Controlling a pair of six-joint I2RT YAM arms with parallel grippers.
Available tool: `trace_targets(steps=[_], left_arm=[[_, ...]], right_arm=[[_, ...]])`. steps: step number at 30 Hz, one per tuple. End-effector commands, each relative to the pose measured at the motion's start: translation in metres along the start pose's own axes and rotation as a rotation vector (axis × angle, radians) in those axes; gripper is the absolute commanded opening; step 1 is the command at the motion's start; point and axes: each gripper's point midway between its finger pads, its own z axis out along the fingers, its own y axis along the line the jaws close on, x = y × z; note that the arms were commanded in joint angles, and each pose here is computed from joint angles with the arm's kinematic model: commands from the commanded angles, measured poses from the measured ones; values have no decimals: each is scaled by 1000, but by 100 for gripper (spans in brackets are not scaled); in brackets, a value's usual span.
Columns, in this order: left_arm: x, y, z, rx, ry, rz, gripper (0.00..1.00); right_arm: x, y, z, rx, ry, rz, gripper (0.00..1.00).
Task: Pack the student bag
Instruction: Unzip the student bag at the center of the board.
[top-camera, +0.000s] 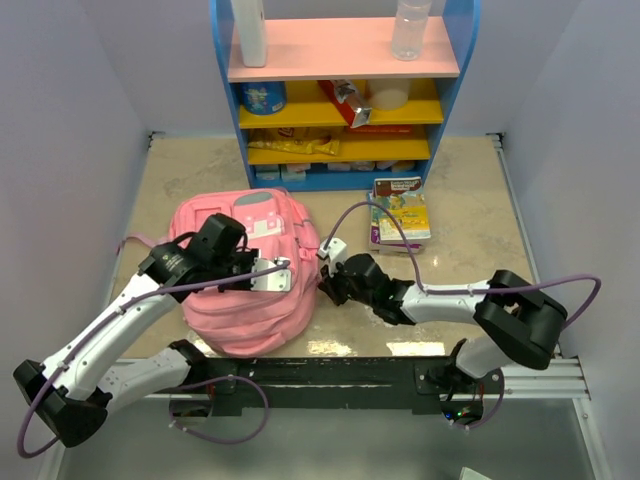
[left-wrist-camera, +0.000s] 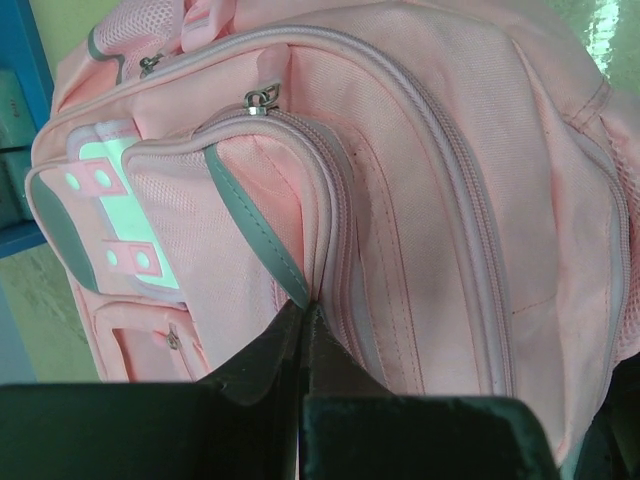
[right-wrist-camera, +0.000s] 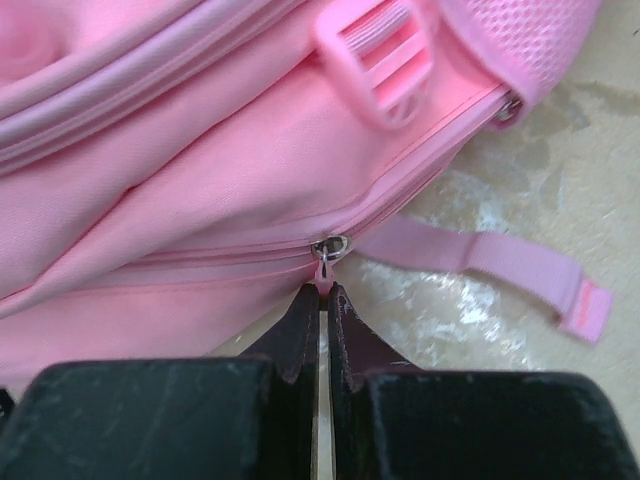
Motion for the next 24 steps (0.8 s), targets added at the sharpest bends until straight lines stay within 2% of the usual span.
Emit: trace_targets(steps=[1,8,15,24], left_arm=[[-12,40,4,-168,-37,8,0],[-14,47,9,-212,-57,-45,0],[-37,51,24,-130,-116,-227,0],[-68,63,36,-73,-207,-359,0]], right_arm=[[-10,17,-16,11,13,48,0],[6,36,-33,-9,44,109,0],[4,53,-36,-15,68,179,0],[14,112,-39,-42,67,96,0]])
